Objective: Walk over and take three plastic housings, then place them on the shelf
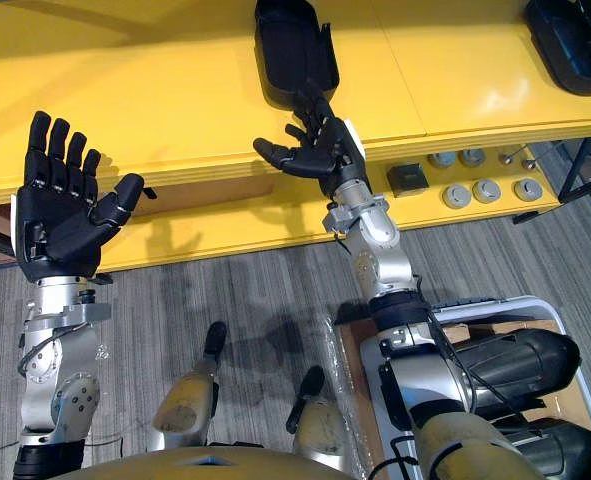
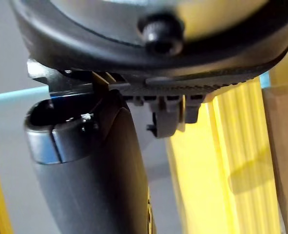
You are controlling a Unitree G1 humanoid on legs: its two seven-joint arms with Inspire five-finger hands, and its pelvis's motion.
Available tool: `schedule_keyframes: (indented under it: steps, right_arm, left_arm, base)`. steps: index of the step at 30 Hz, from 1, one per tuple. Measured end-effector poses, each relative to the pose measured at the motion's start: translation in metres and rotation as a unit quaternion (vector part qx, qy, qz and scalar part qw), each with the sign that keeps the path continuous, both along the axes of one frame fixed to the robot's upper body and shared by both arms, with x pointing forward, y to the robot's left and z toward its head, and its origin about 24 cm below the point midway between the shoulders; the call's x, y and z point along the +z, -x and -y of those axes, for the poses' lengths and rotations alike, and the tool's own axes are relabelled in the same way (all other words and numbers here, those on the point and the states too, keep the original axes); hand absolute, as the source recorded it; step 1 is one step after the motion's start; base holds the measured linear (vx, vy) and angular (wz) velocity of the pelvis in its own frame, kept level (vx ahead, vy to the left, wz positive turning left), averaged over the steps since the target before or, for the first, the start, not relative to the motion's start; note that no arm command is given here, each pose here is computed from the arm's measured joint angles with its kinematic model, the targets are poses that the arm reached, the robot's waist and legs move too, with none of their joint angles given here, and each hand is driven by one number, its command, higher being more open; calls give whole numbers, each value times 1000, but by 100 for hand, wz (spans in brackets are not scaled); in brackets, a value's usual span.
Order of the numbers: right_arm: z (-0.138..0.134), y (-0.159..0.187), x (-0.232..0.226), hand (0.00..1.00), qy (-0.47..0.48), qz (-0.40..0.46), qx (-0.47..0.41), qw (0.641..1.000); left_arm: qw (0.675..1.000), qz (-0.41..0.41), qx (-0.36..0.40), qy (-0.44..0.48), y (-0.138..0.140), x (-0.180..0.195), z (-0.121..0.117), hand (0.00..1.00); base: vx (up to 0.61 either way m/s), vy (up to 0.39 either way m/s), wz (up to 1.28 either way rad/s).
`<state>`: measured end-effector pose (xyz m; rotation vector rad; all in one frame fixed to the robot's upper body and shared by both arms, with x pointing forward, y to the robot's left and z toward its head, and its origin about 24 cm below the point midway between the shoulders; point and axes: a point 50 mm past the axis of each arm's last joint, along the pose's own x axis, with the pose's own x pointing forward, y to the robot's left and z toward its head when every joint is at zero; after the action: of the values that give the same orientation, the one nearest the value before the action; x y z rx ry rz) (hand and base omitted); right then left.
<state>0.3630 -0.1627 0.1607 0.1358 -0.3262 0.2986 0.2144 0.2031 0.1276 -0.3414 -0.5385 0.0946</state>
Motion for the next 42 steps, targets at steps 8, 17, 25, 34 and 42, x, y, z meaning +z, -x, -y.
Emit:
schedule_keyframes:
  steps: [8,17,25,34,42]
  right_arm:
    - [11,-8,24,100,-2,39,-31,999]
    - [7,14,15,100,-11,62,-16,998]
    - [-9,79,-28,100,-74,46,12,996]
    - [-8,132,-69,100,-117,-27,-94,988]
    - [40,196,-109,100,-54,-125,-271,953]
  left_arm:
    - [1000,5,8,1,0,2,-3,100]
    - [1000,8,9,1,1,2,-3,100]
    - [1000,26,1,0,9,9,3,100]
    - [997,15,-79,-2,13,0,39,100]
    - [983,-9,-178,41,14,-9,89,100]
  base:
    - [-20,-32,2]
    - [9,-36,1]
    - [6,-34,-15]
    - [53,-3,-49]
    - [41,-8,-96]
